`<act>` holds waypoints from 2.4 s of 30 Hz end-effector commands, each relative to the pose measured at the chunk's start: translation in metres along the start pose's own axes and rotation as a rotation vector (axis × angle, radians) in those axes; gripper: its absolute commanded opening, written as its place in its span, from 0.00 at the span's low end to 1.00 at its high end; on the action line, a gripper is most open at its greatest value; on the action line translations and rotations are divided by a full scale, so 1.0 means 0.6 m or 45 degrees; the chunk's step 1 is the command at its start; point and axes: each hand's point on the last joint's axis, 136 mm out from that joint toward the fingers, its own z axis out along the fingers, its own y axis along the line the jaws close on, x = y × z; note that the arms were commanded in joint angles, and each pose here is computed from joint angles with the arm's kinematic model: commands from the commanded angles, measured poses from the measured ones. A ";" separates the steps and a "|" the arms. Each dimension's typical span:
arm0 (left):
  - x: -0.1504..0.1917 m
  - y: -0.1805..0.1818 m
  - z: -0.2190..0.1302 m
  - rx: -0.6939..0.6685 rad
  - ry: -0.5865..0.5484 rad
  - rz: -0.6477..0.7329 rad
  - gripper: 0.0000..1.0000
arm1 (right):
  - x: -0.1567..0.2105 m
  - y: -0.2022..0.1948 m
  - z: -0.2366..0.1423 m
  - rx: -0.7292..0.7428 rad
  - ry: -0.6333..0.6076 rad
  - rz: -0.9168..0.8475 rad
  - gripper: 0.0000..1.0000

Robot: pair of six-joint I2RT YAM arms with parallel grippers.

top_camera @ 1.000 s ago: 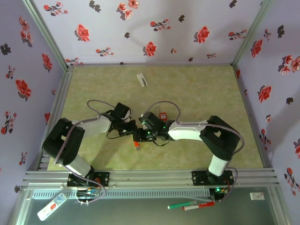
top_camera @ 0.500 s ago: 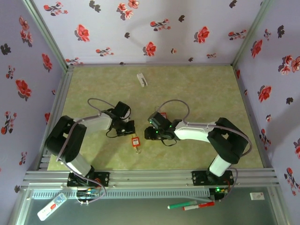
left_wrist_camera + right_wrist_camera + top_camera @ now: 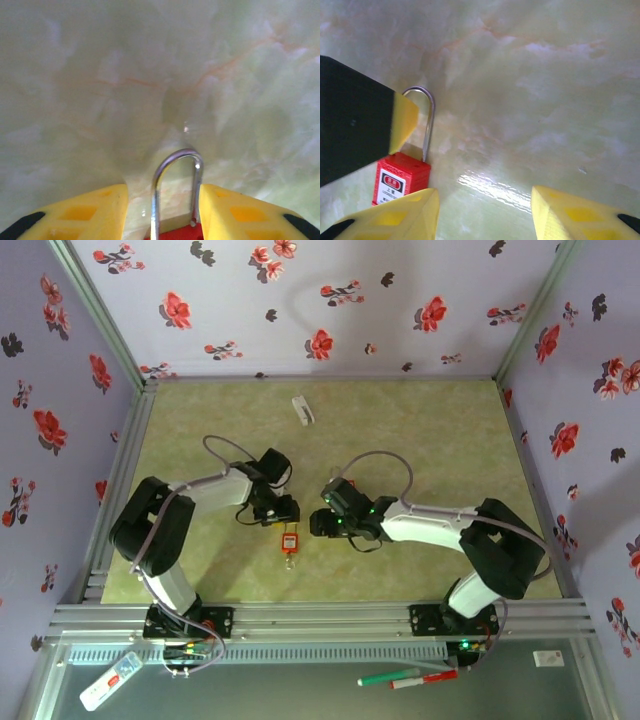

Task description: Unlock with the key

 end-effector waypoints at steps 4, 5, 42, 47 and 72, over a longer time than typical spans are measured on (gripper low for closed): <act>0.007 0.036 -0.017 -0.138 0.001 -0.044 0.50 | 0.010 0.024 -0.001 -0.036 -0.016 -0.054 0.55; 0.003 0.036 -0.026 -0.128 -0.026 -0.056 0.53 | 0.014 0.028 0.001 -0.021 -0.011 -0.055 0.56; -0.015 0.095 -0.306 0.174 -0.711 -0.246 0.89 | 0.051 0.080 0.056 0.669 0.033 -0.314 0.27; -0.015 0.077 -0.306 0.268 -0.723 -0.231 0.89 | 0.010 0.120 -0.019 0.493 -0.066 -0.448 0.16; -0.014 0.075 -0.280 0.278 -0.674 -0.185 0.90 | 0.041 0.066 0.032 0.488 0.184 -0.083 0.65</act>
